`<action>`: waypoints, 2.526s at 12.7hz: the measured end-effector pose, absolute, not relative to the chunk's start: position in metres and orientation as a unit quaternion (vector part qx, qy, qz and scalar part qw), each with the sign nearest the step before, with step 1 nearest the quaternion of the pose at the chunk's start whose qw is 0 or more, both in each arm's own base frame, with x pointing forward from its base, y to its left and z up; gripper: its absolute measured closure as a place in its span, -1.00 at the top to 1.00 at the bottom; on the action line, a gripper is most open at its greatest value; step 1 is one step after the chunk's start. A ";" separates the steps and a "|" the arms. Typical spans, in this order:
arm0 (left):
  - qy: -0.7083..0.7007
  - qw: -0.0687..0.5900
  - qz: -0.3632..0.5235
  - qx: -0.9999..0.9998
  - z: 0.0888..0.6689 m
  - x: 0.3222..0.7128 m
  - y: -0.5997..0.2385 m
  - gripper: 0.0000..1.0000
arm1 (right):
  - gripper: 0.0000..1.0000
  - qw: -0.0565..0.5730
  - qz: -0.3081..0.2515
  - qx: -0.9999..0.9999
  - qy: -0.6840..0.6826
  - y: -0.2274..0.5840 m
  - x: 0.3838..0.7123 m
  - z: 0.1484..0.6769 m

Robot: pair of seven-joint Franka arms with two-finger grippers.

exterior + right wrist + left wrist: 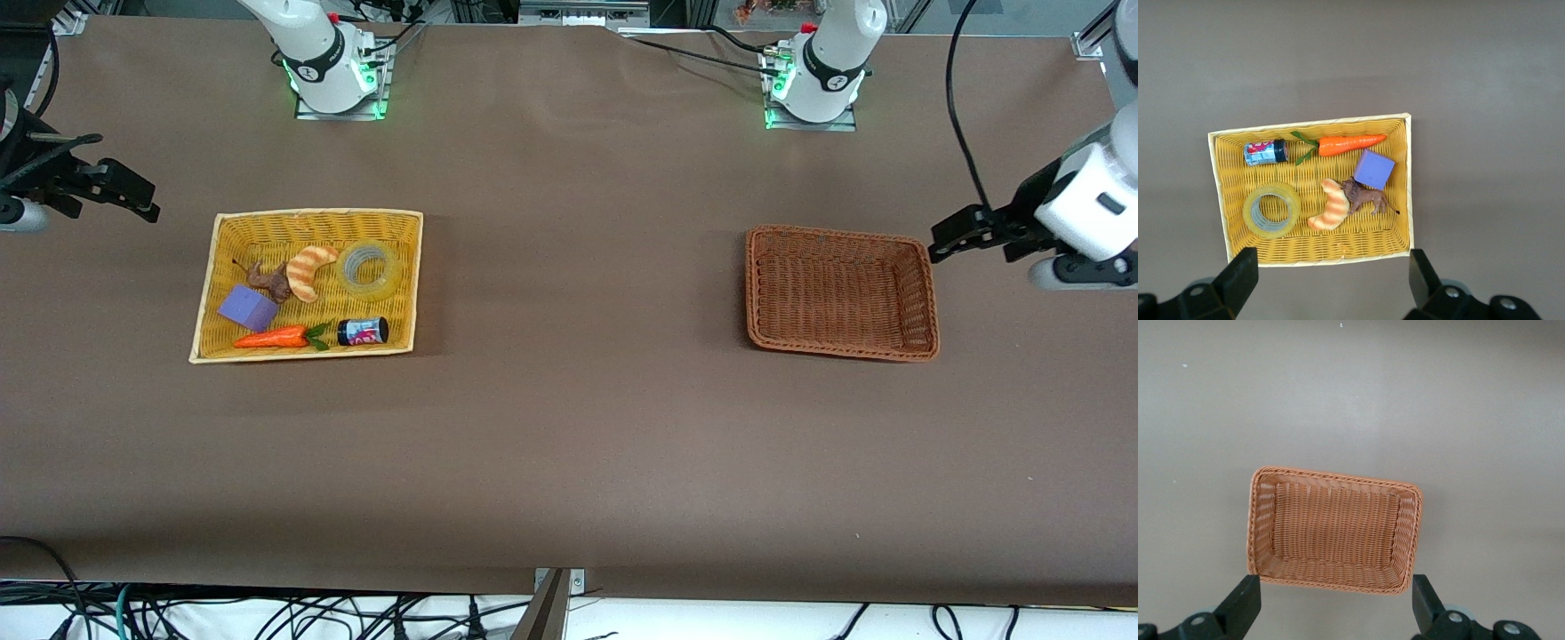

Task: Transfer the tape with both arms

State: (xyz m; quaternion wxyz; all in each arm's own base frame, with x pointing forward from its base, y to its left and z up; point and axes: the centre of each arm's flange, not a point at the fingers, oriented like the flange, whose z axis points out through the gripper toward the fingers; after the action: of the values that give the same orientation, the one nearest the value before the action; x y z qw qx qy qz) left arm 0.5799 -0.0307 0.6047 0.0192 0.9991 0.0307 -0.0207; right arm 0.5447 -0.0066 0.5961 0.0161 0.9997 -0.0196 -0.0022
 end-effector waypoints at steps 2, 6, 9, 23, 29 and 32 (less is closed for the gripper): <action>0.026 0.019 -0.018 0.999 0.614 0.572 -0.036 1.00 | 1.00 0.001 -0.003 1.000 -0.022 -0.005 0.545 0.596; 0.034 0.017 -0.037 0.999 0.605 0.569 -0.026 1.00 | 1.00 -0.004 -0.004 1.000 -0.027 -0.009 0.545 0.595; 0.034 0.017 -0.040 0.998 0.601 0.570 -0.026 1.00 | 1.00 -0.004 -0.004 1.000 -0.027 -0.010 0.545 0.595; 0.027 0.017 -0.045 0.998 0.596 0.572 -0.035 1.00 | 1.00 0.003 -0.062 0.998 -0.026 -0.011 0.536 0.581; 0.027 0.017 -0.046 0.998 0.595 0.573 -0.035 1.00 | 1.00 0.003 -0.090 0.996 -0.015 -0.008 0.541 0.560; 0.027 0.017 -0.046 0.998 0.595 0.573 -0.035 1.00 | 1.00 -0.005 -0.122 0.989 0.080 0.007 0.548 0.527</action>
State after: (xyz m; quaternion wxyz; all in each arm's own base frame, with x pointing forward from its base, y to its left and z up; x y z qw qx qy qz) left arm 0.5728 -0.0352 0.5947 0.0169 0.9985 0.0265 -0.0458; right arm 0.5478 0.0068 0.5273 -0.0053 0.9892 0.0804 -0.1221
